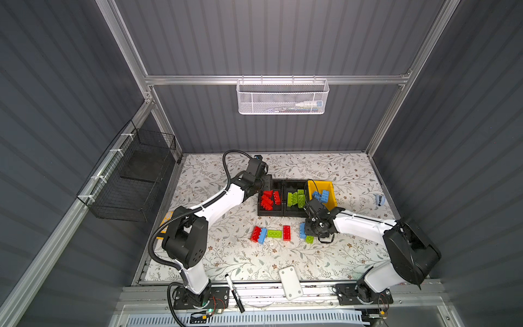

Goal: Sort the legos into containers by color
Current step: Pick up the lego from the center of the table, then place the lego in the container, then pick up the lego from the center of the table, then place the lego in the container, then pick up the lego from the center of the table.

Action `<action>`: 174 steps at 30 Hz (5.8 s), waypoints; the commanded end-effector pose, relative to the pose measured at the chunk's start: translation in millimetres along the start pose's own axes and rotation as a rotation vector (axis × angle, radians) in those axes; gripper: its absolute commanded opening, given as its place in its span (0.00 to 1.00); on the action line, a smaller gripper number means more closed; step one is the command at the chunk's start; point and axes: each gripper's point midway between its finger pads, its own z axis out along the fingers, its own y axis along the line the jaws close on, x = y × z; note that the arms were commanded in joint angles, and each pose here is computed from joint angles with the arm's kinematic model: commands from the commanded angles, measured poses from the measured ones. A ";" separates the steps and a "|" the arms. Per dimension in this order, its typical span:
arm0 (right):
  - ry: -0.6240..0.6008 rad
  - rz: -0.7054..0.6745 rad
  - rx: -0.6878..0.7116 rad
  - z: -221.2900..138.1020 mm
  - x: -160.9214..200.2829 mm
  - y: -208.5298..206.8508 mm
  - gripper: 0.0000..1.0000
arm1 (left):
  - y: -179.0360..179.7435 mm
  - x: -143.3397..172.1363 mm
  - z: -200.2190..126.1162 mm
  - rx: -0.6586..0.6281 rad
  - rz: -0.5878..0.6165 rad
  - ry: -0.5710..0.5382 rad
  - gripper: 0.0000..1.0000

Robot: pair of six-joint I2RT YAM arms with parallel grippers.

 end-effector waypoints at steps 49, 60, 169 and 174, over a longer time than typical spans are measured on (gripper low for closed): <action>-0.230 -0.143 -0.199 -74.4 -163.8 84.7 0.28 | 58.6 129.2 -59.6 -0.067 -0.078 0.189 0.70; -0.197 -0.158 -0.194 -56.6 -169.0 91.7 0.64 | 44.8 180.4 -70.2 -0.049 -0.025 0.276 0.72; 0.046 -0.096 -0.123 -1.7 -17.4 47.6 0.41 | 30.3 26.6 -13.3 -0.080 0.065 0.060 0.57; 0.035 -0.098 -0.116 -6.9 -20.3 46.6 0.30 | 36.4 32.8 -23.4 -0.093 0.056 0.054 0.57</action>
